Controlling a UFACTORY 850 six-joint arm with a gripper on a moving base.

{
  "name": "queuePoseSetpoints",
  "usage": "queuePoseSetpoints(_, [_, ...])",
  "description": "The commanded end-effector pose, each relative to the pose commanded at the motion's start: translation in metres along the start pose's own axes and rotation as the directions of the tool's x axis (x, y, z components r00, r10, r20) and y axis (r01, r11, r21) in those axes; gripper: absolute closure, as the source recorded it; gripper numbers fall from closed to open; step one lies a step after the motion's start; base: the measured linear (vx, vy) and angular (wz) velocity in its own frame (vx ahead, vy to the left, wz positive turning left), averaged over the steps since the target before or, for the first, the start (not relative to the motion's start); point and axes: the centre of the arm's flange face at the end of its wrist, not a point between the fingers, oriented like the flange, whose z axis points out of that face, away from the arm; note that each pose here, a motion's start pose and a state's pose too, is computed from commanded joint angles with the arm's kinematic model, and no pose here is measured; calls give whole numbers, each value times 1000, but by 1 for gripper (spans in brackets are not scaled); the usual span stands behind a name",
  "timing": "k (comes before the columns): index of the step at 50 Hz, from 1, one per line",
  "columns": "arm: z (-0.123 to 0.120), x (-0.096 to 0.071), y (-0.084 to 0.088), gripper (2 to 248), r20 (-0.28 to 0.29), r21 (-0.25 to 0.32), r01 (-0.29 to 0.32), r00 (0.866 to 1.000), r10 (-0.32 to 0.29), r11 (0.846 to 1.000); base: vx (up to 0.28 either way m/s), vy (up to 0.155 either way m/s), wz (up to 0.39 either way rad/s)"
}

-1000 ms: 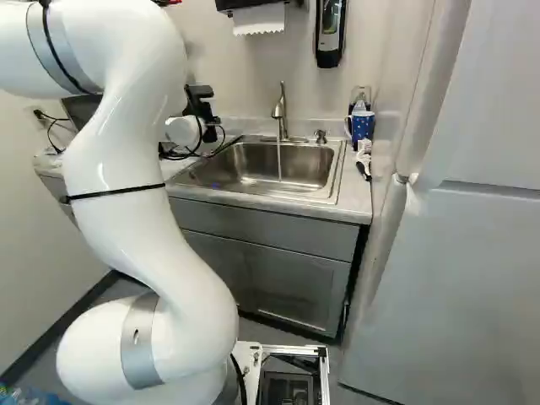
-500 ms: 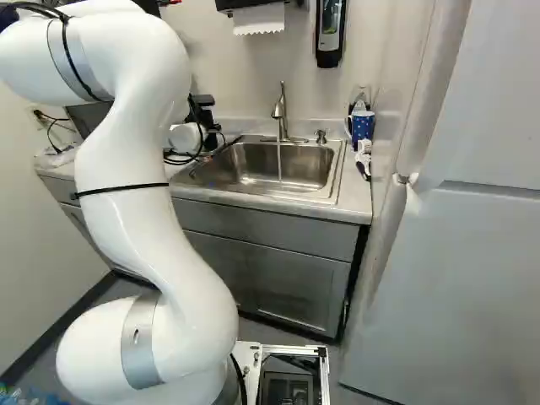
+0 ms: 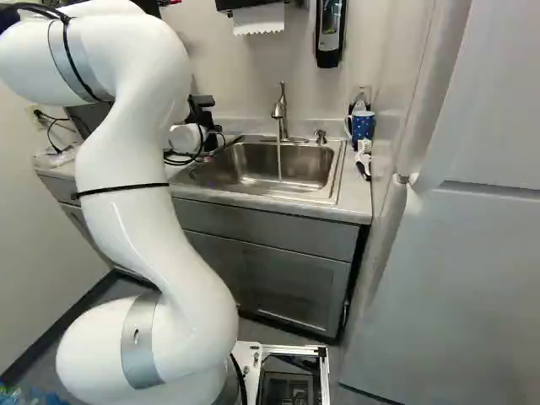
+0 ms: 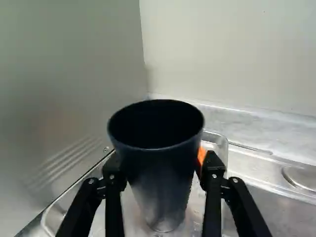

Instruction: Rinse the cup and place it in the tray

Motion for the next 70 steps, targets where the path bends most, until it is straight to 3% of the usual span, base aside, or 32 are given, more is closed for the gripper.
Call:
queuePoseSetpoints(2, [0, 0, 0, 97, 0, 0, 0, 1000, 0, 1000, 0, 0, 0])
queuePoseSetpoints(3, [0, 0, 0, 63, 0, 0, 0, 1000, 0, 1000, 0, 0, 0])
queuePoseSetpoints(8, [0, 0, 0, 63, 0, 0, 0, 1000, 0, 1000, 0, 0, 0])
queuePoseSetpoints(9, [0, 0, 0, 27, 0, 0, 0, 1000, 0, 1000, 0, 0, 0])
queuePoseSetpoints(13, [0, 0, 0, 27, 0, 0, 0, 1000, 0, 1000, 0, 0, 0])
queuePoseSetpoints(14, [0, 0, 0, 3, 0, 0, 0, 1000, 0, 1000, 0, 0, 0])
queuePoseSetpoints(70, [-12, 56, -1, 3, -92, 3, -9, 996, 9, 1000, 0, 0, 0])
